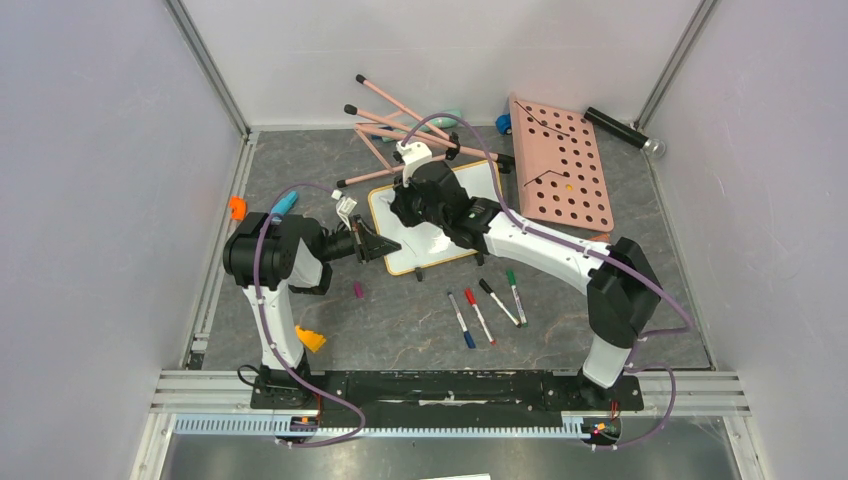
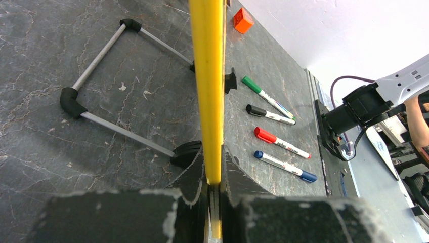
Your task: Write a sentence on the whiteboard
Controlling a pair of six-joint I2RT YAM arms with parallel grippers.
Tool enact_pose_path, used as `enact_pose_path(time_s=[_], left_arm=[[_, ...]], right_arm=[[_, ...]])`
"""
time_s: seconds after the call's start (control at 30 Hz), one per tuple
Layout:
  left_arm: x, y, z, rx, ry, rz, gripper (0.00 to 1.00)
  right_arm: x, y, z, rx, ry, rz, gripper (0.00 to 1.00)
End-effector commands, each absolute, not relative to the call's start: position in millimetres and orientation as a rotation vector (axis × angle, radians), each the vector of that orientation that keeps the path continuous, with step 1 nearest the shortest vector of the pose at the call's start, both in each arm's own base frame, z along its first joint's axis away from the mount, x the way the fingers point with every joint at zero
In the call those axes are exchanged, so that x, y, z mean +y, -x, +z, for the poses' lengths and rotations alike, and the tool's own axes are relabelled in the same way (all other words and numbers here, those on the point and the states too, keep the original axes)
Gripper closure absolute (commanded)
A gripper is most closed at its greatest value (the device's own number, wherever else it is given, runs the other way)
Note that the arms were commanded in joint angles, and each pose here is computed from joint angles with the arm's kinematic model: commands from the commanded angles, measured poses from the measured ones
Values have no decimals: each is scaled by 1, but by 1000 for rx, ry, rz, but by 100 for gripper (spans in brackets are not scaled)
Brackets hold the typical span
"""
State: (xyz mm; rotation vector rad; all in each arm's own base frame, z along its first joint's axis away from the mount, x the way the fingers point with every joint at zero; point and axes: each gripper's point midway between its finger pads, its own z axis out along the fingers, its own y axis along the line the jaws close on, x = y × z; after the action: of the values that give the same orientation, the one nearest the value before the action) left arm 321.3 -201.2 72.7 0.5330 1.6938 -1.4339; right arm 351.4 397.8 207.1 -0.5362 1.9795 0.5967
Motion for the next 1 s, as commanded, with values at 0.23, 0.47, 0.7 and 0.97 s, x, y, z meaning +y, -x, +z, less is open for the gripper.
enact_pose_path(time_s=[0.23,0.47,0.7,0.97], left_arm=[[-199,-330,63,1613,-627,-1291,93],[-200,-329,63,1610,-632,-1289,92],[-200,-330,64,1607,-634,-1286,93],[-200,-329,63,1608,-637,-1288,93]], right_arm=[[398,-366,226,1925,485,547,100],[396,-366,221,1936,483,536,100],[391,-361,214,1956,493,533,100],[383,-349,195,1998,515,533,100]])
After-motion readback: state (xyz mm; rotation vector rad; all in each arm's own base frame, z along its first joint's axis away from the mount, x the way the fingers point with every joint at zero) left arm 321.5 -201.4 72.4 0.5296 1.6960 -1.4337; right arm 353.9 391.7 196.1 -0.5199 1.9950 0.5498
